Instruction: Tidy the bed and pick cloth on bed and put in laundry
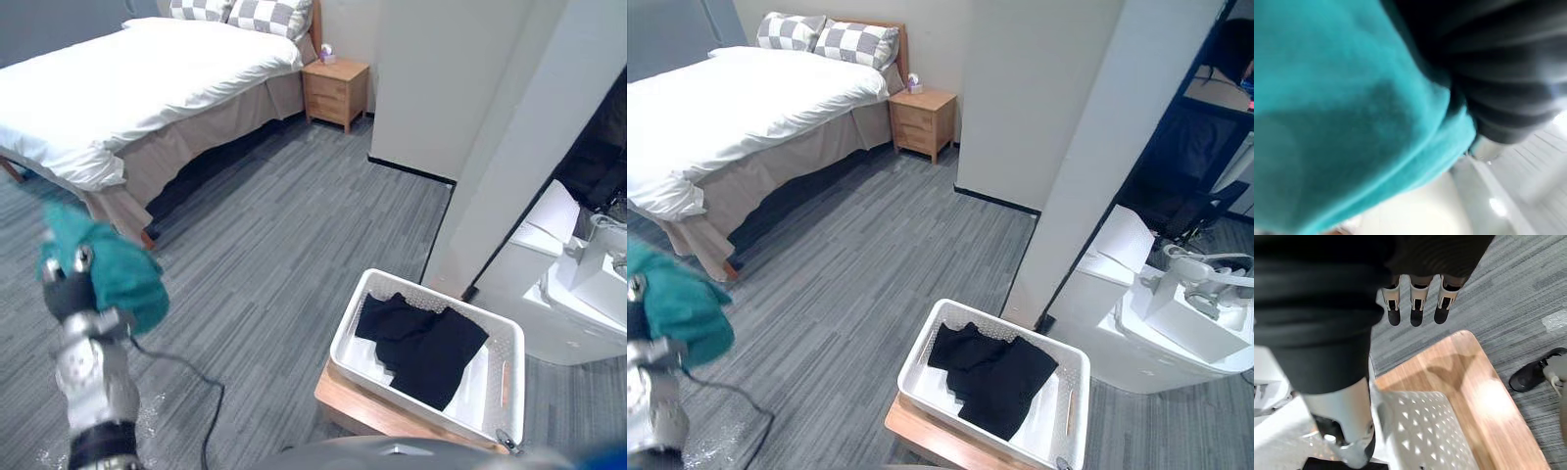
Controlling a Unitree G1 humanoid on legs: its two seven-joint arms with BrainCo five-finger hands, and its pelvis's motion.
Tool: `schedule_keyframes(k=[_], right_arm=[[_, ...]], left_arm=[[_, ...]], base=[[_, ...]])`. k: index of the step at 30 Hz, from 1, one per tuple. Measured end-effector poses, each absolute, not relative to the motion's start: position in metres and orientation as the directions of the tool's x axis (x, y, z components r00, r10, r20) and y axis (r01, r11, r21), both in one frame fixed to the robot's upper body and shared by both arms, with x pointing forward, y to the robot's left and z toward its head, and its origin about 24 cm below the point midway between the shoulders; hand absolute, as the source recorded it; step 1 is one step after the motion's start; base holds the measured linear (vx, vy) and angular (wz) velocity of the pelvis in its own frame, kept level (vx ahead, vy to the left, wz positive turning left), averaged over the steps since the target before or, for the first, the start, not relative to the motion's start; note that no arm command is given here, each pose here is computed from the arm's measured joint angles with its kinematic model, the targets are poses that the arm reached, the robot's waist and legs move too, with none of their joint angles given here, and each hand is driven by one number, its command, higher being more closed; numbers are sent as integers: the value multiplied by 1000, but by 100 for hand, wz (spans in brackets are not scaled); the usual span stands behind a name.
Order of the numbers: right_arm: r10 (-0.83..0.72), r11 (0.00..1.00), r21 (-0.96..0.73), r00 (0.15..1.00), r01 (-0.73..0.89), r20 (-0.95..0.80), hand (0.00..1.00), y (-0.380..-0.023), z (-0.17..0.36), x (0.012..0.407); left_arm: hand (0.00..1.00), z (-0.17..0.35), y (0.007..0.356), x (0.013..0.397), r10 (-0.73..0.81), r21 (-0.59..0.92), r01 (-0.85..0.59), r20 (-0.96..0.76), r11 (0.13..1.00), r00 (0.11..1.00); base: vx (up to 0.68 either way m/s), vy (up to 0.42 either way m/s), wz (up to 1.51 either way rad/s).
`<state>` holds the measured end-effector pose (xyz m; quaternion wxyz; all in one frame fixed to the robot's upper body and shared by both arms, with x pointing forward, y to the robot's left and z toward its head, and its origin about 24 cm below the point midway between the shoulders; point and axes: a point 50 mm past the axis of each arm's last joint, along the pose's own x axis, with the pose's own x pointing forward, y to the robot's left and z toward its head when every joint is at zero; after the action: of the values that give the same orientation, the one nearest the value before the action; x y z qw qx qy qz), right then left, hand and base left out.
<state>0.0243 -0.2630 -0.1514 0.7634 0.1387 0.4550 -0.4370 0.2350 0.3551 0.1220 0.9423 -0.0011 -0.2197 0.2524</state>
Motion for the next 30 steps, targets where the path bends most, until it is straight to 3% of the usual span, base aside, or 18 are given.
schedule_keyframes(k=[7,11,22,30], right_arm=[[-530,547,-177,175,818,-829,0,-262,-152,9],[-525,530,-174,160,830,-836,0,-260,-154,-3],[-503,523,-190,120,831,-856,0,-254,-157,-23],[-508,531,-205,115,823,-854,0,-257,-155,-27]], left_arm=[[100,172,339,237,145,57,-248,677,967,722],[100,172,299,243,-47,146,-81,707,986,706],[100,153,245,255,-314,219,225,629,949,711],[100,134,228,263,-410,210,353,519,912,750]], base=[[48,-38,-29],[38,-52,-38],[-62,-77,-40],[-174,-27,-9]])
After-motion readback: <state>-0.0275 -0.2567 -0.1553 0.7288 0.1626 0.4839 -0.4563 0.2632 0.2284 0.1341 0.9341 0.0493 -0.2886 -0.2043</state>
